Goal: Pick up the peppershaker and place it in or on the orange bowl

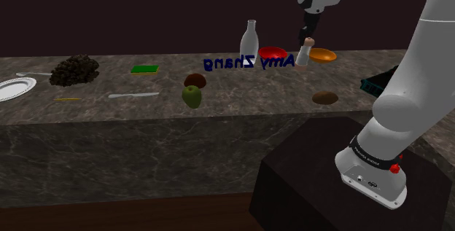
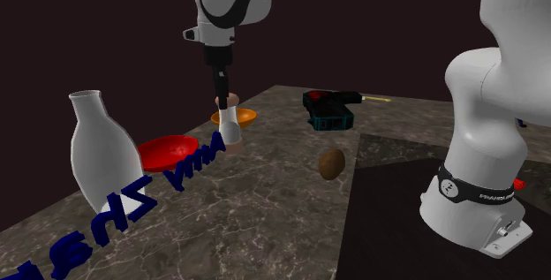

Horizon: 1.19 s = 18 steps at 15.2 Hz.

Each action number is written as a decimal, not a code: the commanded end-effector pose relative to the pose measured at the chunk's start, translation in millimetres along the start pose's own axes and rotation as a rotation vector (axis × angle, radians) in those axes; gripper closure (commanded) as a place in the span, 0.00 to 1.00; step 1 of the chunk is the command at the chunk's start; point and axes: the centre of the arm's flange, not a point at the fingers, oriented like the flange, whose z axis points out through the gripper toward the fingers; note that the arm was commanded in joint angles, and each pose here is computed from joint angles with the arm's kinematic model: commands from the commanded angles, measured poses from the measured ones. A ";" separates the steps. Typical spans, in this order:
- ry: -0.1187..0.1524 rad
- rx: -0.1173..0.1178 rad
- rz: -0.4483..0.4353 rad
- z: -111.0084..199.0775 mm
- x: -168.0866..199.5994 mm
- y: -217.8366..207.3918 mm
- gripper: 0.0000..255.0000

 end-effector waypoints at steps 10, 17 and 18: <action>0.000 0.000 0.000 -41.6 0.6 4.9 1.00; 0.000 0.000 0.000 -78.3 1.3 9.2 1.00; 0.000 0.000 0.000 -83.5 1.4 9.9 1.00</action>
